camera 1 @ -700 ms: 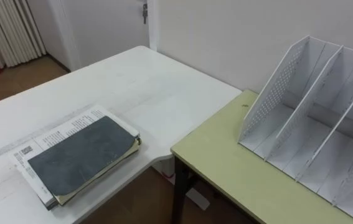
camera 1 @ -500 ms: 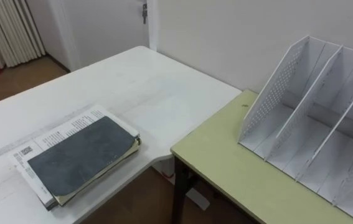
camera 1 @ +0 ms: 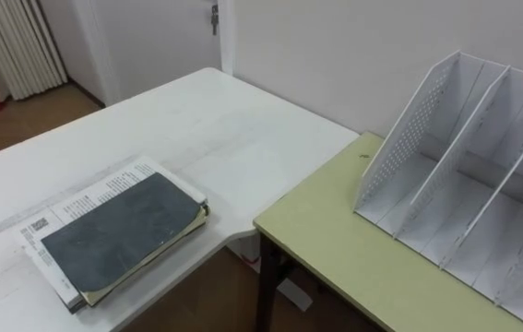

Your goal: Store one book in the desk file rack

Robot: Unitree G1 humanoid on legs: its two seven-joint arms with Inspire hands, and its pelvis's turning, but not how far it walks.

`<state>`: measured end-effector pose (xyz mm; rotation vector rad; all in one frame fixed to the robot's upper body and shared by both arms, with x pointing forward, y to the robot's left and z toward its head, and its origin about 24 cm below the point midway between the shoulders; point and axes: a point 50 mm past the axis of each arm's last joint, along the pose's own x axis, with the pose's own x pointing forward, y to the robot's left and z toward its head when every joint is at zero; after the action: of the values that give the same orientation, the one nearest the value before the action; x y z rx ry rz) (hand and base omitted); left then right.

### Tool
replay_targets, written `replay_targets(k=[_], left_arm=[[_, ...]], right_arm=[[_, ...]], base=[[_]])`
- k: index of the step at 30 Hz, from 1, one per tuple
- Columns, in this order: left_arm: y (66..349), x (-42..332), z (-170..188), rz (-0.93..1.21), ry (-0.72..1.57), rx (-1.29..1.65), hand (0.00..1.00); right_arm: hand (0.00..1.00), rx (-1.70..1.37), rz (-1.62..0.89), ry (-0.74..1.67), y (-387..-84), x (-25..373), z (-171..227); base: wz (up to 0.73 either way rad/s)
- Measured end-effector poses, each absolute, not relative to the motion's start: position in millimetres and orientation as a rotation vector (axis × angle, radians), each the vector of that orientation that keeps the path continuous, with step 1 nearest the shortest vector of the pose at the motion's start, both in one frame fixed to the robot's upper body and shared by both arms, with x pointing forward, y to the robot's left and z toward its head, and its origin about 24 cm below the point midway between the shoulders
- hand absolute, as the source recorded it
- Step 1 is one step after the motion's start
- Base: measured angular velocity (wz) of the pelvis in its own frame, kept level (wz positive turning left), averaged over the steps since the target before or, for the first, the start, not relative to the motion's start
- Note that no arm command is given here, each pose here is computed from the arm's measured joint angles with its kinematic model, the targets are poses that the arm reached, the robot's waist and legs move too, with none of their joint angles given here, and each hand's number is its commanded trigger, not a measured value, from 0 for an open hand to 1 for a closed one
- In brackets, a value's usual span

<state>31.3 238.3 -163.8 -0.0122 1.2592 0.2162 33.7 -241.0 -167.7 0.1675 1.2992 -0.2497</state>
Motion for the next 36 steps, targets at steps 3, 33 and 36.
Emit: replay_targets(k=[3, 33, 36], left_arm=[[239, 38, -163, 0.197, 1.242, 0.018, 0.0], [130, 181, -72, -0.625, 0.386, 1.105, 0.0], [125, 194, -45, -0.583, 0.248, 1.155, 0.0]], right_arm=[[0.0, 0.157, -0.242, 1.29, -241, 37, -167], [0.0, 0.039, -0.116, 1.215, -236, 66, -164], [0.0, 0.039, -0.117, 1.223, -236, 65, -165]], base=[[0.0], [-0.01], [0.05]])
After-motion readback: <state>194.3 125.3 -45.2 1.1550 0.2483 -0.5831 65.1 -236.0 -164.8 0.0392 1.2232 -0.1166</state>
